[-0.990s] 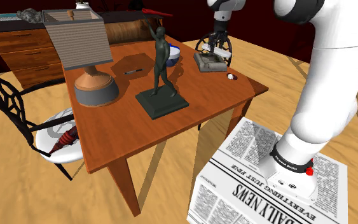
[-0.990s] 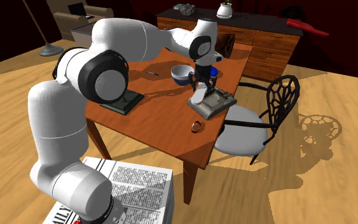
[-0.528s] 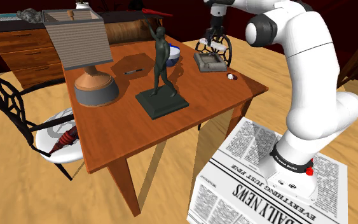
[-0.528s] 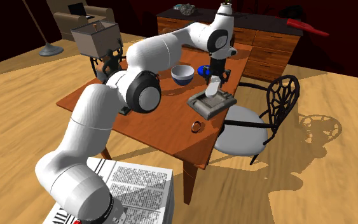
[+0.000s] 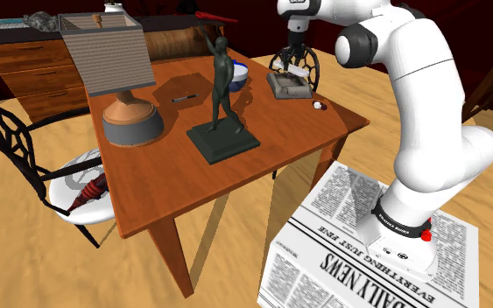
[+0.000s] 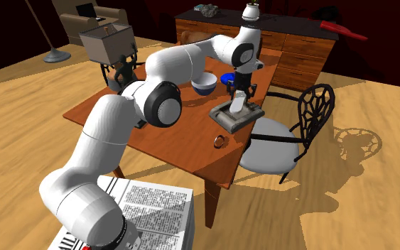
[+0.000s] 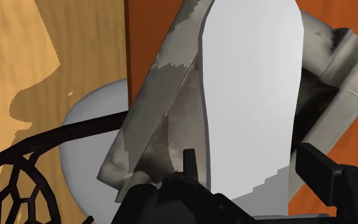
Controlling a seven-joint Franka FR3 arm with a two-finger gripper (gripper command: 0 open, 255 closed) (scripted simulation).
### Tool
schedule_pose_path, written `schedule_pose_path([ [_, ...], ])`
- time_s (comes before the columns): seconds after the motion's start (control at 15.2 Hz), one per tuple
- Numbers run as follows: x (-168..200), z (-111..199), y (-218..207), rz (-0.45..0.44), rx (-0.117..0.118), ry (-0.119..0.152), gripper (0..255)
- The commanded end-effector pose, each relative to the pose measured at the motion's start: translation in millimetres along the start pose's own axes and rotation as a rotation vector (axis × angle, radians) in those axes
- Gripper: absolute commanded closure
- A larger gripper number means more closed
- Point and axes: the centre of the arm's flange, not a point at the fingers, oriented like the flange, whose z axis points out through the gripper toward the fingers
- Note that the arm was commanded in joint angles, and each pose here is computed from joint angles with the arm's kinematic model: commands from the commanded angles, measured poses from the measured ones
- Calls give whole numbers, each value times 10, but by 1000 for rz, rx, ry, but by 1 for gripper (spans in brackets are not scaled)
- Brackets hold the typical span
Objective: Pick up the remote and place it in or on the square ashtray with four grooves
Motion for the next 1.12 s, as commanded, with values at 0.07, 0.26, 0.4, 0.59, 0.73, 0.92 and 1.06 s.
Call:
schedule_pose_path([
  [0.07,1,162,2,0,0,1,255],
  [0.26,-1,320,0,0,0,1,255],
  [0.4,-1,419,-2,0,0,1,255],
  [0.59,-1,419,-2,0,0,1,255],
  [0.73,-1,419,-2,0,0,1,255],
  [0.92,-1,419,-2,0,0,1,0],
  [1.06,-1,420,-2,0,0,1,0],
])
